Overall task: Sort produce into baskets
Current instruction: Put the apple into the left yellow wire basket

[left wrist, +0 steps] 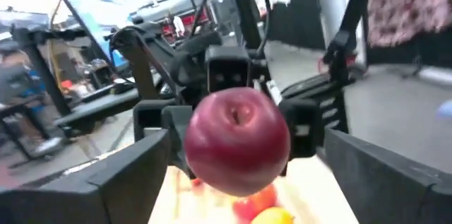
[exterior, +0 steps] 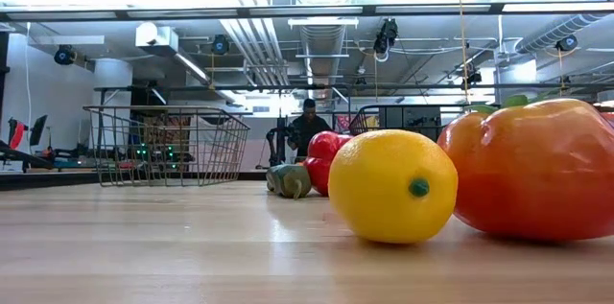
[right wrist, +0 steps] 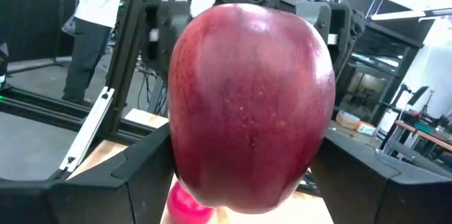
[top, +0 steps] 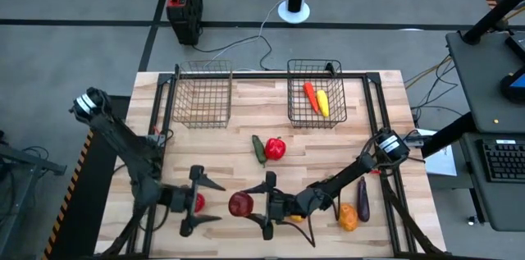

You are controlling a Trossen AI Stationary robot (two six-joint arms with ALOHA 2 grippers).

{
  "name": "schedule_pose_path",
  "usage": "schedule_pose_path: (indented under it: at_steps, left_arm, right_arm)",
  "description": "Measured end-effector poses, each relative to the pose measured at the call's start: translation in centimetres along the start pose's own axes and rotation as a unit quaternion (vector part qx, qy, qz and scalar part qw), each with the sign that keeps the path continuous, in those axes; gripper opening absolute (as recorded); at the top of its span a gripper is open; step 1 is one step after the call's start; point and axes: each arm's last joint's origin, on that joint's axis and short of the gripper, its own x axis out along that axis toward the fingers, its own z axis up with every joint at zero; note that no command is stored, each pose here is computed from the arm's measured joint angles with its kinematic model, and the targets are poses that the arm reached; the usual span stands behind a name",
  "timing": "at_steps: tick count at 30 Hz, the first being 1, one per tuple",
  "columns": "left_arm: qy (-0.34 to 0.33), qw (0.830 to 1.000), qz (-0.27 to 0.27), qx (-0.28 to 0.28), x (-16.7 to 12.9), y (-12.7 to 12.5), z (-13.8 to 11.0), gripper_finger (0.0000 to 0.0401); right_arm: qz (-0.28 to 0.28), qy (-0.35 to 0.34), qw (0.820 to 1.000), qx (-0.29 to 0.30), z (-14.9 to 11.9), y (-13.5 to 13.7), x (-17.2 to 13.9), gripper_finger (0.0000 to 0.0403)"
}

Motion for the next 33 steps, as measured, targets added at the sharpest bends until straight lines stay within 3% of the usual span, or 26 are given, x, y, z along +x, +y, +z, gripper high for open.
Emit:
schedule_pose_path:
  at_steps: [5, 11, 27, 33]
  left_arm:
    - [0.011, 0.999, 0.038, 0.028, 1.2, -0.8, 0.1, 0.038]
    - [0.014, 0.999, 0.046, 0.023, 2.0, -0.8, 0.0, 0.0384]
    - [-0.01, 1.0, 0.003, -0.015, 4.3, 0.2, -1.2, 0.0384]
    - [-0.008, 1.0, 0.008, -0.015, 4.4, 0.5, -1.4, 0.0361]
  right_arm:
    - [0.0, 0.0, 1.0, 0.0, 0.0, 0.0, 0.0, 0.0282]
    - [0.0, 0.0, 1.0, 0.005, 0.0, 0.0, 0.0, 0.0282]
    - [0.0, 0.001, 1.0, 0.006, 0.0, -0.1, 0.0, 0.0285]
    - [0.0, 0.002, 1.0, 0.007, -0.1, 0.0, 0.0, 0.0286]
